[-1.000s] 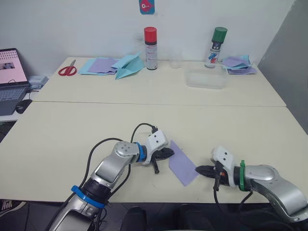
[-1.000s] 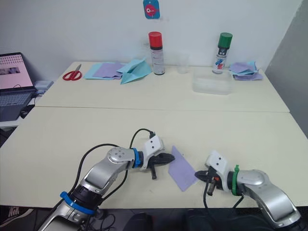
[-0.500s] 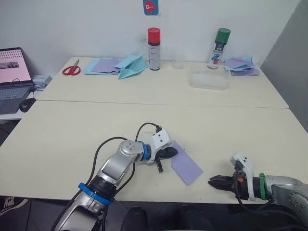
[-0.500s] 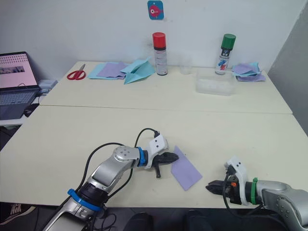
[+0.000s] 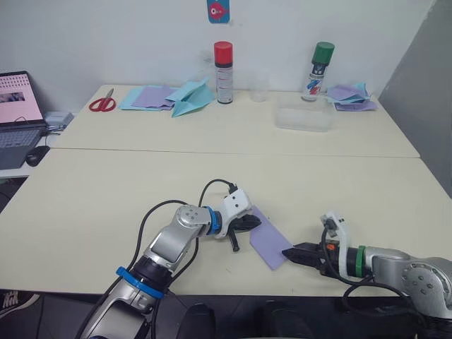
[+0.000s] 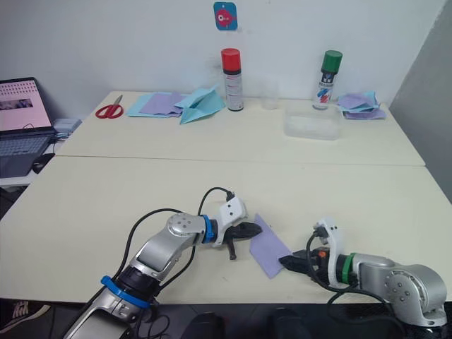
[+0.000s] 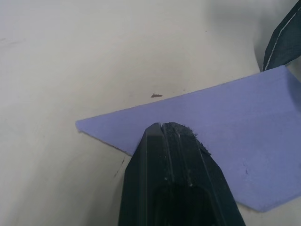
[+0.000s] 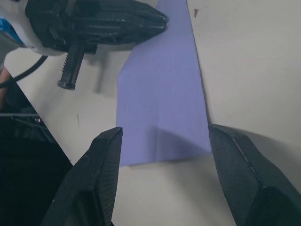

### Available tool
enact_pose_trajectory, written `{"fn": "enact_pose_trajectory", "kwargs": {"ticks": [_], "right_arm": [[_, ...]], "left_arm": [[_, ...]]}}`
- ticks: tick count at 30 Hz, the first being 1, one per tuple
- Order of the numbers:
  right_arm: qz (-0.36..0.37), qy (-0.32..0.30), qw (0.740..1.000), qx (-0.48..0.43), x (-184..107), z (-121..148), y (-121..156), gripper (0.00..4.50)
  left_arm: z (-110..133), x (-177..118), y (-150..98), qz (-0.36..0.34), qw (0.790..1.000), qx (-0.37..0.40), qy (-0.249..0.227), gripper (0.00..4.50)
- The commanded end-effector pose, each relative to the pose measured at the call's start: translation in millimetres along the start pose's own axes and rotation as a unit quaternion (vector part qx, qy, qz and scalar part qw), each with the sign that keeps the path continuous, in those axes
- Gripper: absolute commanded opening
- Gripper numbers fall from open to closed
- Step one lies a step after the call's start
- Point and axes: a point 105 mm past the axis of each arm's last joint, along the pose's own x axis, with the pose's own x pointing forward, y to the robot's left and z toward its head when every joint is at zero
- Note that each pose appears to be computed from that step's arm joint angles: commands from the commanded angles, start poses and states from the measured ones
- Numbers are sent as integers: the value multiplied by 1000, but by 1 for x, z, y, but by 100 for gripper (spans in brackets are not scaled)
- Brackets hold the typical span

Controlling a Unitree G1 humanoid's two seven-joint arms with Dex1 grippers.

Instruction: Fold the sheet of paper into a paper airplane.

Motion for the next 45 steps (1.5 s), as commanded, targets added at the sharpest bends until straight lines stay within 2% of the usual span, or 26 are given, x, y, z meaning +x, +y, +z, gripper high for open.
{"fn": "enact_pose_trajectory", "kwargs": {"ticks": [1, 9, 15, 19, 24, 26, 30, 34, 39, 45], "right_arm": [[1, 17, 999, 32, 6, -7, 0, 301], [48, 11, 996, 71, 19, -4, 16, 301], [56, 12, 994, 97, 15, -8, 13, 301], [54, 10, 993, 108, 19, -11, 14, 180], [43, 1, 993, 107, 19, -4, 11, 3], [41, 2, 994, 104, 18, -3, 10, 3], [37, 4, 997, 66, 19, 8, 11, 3], [47, 7, 999, 18, 23, 22, 18, 3], [39, 15, 998, -54, 34, 40, 20, 3], [75, 28, 980, -181, 52, 81, 33, 3]], "left_arm": [[-12, 5, -5, -9, 1000, -6, 24, 0], [-11, 6, -5, -8, 1000, -5, 25, 0], [-11, 6, -4, -6, 1000, -5, 26, 0], [-11, 6, -4, -5, 1000, -6, 27, 0], [-12, 4, -2, 0, 1000, -10, 27, 0], [-12, 3, -1, 2, 1000, -11, 26, 0], [1, -18, 13, 25, 999, -30, -20, 0], [25, -69, 31, 52, 994, -49, -82, 0], [32, -119, 21, 52, 994, -29, -92, 0], [34, -142, -1, 51, 994, -18, -95, 0]]}}
